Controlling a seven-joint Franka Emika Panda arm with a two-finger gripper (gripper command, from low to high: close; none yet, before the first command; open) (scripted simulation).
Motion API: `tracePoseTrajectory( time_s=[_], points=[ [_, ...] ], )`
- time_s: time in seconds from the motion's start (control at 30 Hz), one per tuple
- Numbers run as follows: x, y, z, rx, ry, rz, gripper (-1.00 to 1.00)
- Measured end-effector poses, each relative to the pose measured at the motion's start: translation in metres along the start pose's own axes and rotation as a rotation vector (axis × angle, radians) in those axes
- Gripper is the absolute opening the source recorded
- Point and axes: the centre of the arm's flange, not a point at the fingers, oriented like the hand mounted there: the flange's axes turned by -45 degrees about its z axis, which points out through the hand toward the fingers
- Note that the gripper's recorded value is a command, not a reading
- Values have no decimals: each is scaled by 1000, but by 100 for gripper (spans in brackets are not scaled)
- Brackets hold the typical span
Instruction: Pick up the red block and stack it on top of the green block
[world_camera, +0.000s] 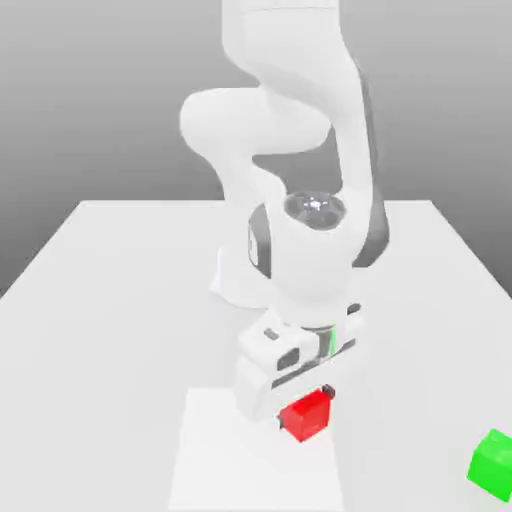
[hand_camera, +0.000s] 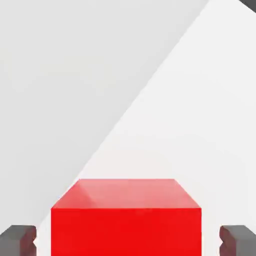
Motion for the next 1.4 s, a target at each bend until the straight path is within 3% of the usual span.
tracePoseTrajectory(
  time_s=[0.67,1.4],
  points=[
    [5,3,-67,5,4,6,-100],
    [167,-103,-99,30,14,-237,-100]
  ],
)
